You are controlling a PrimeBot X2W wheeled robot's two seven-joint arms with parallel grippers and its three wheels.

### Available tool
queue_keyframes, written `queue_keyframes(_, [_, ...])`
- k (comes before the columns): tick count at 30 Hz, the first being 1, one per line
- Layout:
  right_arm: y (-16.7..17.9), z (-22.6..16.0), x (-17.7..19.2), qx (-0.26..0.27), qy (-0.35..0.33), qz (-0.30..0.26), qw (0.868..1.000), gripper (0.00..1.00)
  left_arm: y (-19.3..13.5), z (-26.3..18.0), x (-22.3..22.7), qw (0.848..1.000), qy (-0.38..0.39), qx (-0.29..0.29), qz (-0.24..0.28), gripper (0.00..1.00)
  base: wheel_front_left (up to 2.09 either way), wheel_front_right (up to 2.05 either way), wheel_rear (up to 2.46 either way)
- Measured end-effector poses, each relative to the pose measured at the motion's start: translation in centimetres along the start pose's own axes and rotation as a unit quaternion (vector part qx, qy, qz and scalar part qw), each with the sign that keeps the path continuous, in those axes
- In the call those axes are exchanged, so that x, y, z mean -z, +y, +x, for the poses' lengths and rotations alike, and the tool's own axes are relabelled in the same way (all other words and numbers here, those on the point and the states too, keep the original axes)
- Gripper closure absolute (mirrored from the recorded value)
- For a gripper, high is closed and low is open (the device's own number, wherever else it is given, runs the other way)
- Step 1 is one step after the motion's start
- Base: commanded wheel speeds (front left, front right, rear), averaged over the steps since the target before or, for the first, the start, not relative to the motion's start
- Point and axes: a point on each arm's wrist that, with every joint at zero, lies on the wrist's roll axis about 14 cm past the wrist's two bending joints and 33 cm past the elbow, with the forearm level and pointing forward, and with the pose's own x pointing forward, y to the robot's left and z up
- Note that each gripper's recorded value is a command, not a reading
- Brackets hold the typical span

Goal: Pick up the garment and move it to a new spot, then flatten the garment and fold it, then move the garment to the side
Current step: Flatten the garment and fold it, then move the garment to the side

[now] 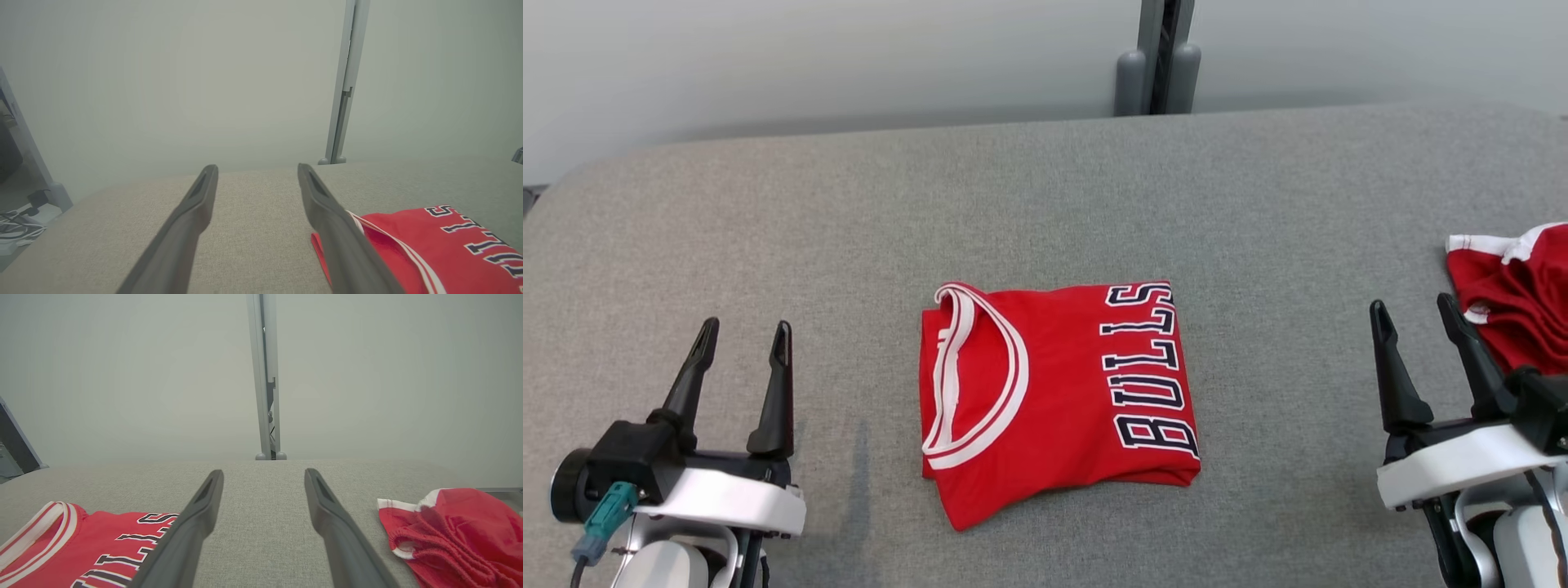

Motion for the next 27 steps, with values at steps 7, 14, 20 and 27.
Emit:
queue_keyframes(7, [0.3, -1.9, -0.8, 0.000, 0.000, -0.001, 1.000, 0.00, -0.1, -2.1, -0.7, 1.000, 0.002, 0.003, 0.006, 0.00, 0.00, 0.00, 0.00])
queue_keyframes(14, [0.4, -3.6, -1.2, 0.004, 0.004, -0.005, 1.000, 0.00, 0.2, -3.7, -1.2, 1.000, 0.004, 0.000, 0.014, 0.00, 0.00, 0.00, 0.00])
queue_keyframes(20, [0.3, -4.5, -1.4, 0.010, 0.006, -0.004, 1.000, 0.00, 0.3, -4.3, -1.5, 1.000, 0.005, -0.002, 0.017, 0.00, 0.00, 0.00, 0.00])
queue_keyframes(27, [0.2, -4.9, -1.7, 0.013, 0.005, -0.006, 1.000, 0.00, 0.1, -4.6, -1.8, 1.000, 0.006, -0.002, 0.017, 0.00, 0.00, 0.00, 0.00])
